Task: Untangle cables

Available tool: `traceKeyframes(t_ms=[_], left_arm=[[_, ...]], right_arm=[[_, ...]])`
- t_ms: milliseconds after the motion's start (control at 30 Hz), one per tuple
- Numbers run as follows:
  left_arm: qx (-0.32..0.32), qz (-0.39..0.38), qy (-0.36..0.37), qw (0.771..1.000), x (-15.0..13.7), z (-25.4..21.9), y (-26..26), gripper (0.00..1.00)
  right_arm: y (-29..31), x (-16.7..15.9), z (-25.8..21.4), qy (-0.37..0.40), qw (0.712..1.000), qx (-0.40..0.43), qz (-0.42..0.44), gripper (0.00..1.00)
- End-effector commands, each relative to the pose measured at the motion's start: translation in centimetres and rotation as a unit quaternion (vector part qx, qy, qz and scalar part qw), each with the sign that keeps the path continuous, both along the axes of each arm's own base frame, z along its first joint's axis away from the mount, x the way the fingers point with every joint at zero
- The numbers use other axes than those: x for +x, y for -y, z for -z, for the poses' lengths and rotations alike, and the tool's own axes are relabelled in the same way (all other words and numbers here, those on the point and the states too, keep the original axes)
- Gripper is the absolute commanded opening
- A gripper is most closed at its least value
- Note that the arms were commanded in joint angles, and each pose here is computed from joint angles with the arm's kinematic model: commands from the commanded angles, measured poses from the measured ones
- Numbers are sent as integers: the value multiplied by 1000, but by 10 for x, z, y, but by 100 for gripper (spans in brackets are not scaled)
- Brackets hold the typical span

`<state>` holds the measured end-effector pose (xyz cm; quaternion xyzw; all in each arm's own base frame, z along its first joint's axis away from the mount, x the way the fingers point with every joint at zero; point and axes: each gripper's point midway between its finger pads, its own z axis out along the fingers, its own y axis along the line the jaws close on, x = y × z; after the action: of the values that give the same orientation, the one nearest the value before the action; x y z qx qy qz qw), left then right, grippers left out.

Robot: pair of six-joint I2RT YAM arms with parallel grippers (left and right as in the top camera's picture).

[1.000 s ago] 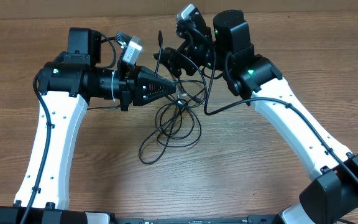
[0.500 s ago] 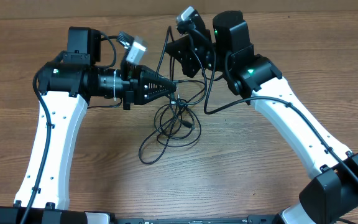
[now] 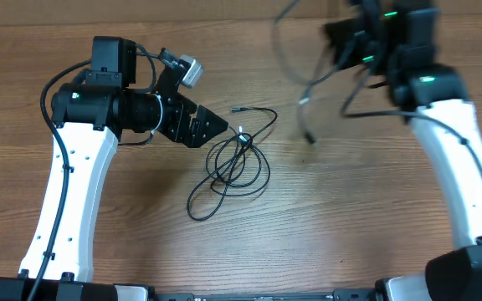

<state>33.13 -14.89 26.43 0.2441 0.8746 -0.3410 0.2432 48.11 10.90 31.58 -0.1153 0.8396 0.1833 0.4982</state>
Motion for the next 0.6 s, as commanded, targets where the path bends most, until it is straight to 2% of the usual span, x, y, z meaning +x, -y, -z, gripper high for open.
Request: traceKeyframes(t_ms=[0, 167, 233, 300, 433, 567], left_arm=[[38, -35, 11, 999, 5, -2, -12, 99], [40, -36, 11, 999, 5, -2, -13, 99], [40, -36, 11, 999, 5, -2, -13, 99], [40, -36, 11, 999, 5, -2, -13, 100], [40, -36, 11, 999, 5, -2, -13, 100], [40, -36, 11, 999, 5, -2, -13, 99]], right_arm=[[101, 11, -34, 37, 988, -16, 147, 4], [247, -8, -31, 28, 939, -56, 338, 4], [324, -39, -27, 13, 892, -82, 444, 4], [371, -68, -24, -2, 856, -97, 508, 4], [445, -125, -15, -28, 798, -108, 593, 4], [501, -176, 9, -76, 760, -137, 630, 4]])
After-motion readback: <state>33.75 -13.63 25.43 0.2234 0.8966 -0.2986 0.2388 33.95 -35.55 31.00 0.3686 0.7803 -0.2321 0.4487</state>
